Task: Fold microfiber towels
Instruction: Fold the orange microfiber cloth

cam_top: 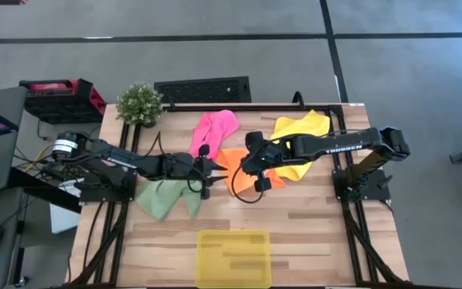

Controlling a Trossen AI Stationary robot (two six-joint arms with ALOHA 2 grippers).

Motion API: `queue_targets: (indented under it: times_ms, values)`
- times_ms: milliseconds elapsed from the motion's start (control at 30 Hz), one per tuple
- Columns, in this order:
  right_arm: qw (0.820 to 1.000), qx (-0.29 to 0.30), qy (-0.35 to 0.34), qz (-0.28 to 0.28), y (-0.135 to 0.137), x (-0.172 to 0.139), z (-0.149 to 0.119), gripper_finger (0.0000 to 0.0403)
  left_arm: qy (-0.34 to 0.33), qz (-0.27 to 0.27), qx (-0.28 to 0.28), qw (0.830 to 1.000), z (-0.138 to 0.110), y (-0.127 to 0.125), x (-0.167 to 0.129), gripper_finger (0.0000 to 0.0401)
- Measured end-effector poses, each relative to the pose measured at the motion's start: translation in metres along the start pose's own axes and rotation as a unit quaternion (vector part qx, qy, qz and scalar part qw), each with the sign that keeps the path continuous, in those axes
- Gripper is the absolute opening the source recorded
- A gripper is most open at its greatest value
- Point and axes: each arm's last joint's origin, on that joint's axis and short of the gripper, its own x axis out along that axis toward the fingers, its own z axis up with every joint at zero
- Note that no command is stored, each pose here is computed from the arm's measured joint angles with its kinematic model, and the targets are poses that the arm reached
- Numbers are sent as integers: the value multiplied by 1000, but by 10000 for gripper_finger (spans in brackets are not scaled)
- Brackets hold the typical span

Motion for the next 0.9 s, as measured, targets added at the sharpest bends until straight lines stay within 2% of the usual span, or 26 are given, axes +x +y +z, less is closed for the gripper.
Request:
queue_targets:
  times_ms: [167, 433, 567, 667, 767, 900]
  values:
    - [1000, 0, -4, -2, 0, 0, 1, 8, -3, 2, -25, 1000, 1, 1, 0, 136]
    - [1000, -3, -10, -5, -1, 0, 2, 11, -21, 8, -37, 999, 4, 3, 1, 137]
    - [1000, -2, -13, -6, -1, 0, 2, 9, -19, 8, -38, 999, -7, 1, 12, 137]
    - [1000, -2, -13, -6, -1, 0, 3, 8, -25, 9, -25, 999, -14, -1, 24, 137]
    - [1000, -2, -13, -6, -1, 0, 3, 10, -33, 23, -1, 999, -9, -1, 33, 137]
    - [1000, -3, -11, -5, -1, 0, 2, 11, 5, 26, 6, 1000, -6, -1, 41, 137]
